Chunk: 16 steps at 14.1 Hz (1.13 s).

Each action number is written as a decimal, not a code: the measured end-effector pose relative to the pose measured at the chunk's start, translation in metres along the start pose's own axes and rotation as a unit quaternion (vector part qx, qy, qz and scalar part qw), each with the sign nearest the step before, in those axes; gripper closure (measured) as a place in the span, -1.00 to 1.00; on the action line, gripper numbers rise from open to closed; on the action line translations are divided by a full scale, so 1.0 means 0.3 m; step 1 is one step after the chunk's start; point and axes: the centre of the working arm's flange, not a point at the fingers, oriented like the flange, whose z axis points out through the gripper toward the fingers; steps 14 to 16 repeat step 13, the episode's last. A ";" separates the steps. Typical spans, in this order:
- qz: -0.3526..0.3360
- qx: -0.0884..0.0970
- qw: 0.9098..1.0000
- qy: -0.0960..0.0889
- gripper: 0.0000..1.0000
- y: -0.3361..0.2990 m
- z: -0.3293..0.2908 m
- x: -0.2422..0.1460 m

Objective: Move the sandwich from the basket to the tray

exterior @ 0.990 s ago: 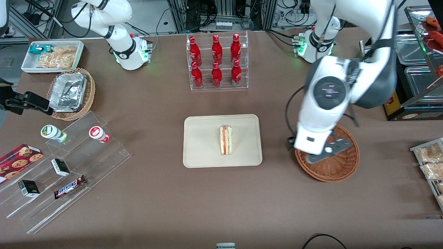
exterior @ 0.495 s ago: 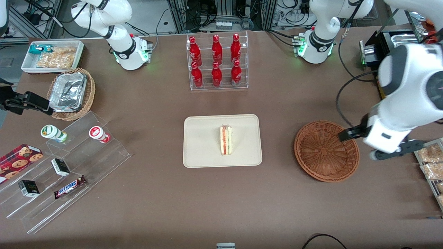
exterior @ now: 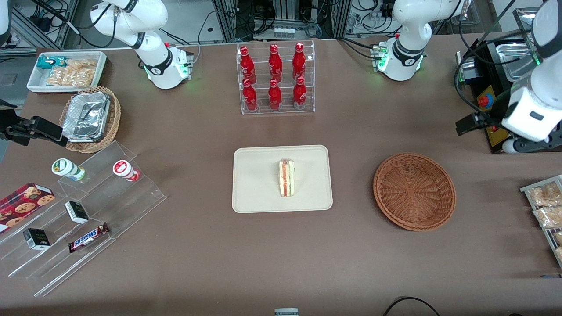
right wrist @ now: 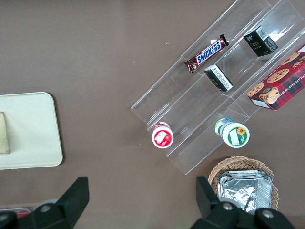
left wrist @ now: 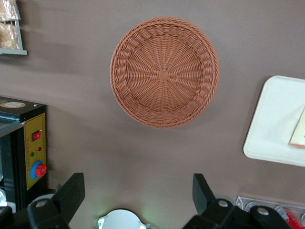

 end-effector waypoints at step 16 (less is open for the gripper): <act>0.021 0.002 1.000 -0.001 -1.00 0.003 -0.002 -0.017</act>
